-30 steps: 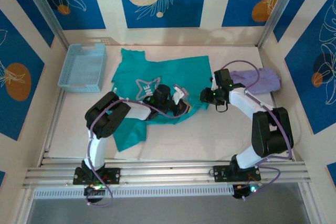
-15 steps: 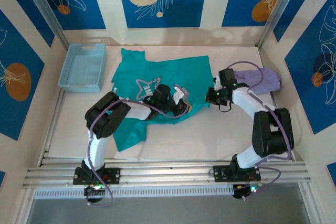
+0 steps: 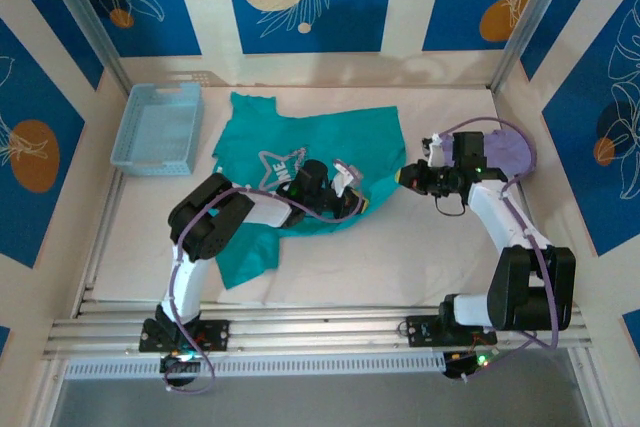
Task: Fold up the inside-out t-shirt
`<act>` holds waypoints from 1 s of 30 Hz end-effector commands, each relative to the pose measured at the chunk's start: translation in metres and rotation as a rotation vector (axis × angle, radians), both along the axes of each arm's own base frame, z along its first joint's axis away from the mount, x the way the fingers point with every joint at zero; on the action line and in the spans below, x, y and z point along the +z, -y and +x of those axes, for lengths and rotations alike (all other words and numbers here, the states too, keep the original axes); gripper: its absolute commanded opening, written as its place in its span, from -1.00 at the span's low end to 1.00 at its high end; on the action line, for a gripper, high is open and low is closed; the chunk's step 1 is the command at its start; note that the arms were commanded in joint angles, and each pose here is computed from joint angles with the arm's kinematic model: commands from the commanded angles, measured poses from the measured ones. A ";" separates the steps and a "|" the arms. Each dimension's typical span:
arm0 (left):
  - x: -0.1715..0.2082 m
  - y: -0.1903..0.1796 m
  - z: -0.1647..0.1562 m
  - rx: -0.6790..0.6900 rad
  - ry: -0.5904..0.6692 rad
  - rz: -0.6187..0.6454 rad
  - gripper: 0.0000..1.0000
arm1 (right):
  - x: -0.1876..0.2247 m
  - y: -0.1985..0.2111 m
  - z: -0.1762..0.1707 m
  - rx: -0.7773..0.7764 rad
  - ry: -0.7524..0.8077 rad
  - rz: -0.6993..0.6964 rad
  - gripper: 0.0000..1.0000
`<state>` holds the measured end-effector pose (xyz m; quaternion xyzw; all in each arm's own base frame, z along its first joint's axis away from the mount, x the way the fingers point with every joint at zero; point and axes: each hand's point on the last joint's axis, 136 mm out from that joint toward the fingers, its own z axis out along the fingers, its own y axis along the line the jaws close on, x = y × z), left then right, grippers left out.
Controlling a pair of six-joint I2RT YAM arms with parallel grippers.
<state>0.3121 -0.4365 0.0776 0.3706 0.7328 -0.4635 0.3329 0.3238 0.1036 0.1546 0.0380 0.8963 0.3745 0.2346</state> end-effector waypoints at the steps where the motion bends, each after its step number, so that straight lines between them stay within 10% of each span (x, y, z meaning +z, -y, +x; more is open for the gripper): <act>1: 0.003 -0.001 -0.002 0.004 -0.001 -0.015 -0.78 | -0.006 -0.002 -0.007 0.023 -0.030 0.033 -1.00; 10: 0.033 -0.030 -0.006 0.136 0.013 -0.030 -0.09 | -0.028 0.015 0.002 -0.069 -0.082 -0.059 -1.00; 14: 0.018 -0.108 -0.008 0.446 -0.069 0.230 0.02 | -0.032 0.019 0.009 -0.099 -0.073 -0.079 -1.00; 18: -0.003 -0.220 -0.047 0.726 -0.160 0.566 0.06 | -0.033 0.017 0.011 -0.104 -0.056 -0.084 -1.00; 22: -0.006 -0.302 -0.098 0.911 -0.307 0.639 0.16 | -0.031 0.011 0.011 -0.091 -0.040 -0.076 -1.00; 30: -0.030 -0.343 -0.167 1.008 -0.597 0.724 0.24 | -0.020 0.003 0.013 -0.066 -0.007 -0.065 -1.00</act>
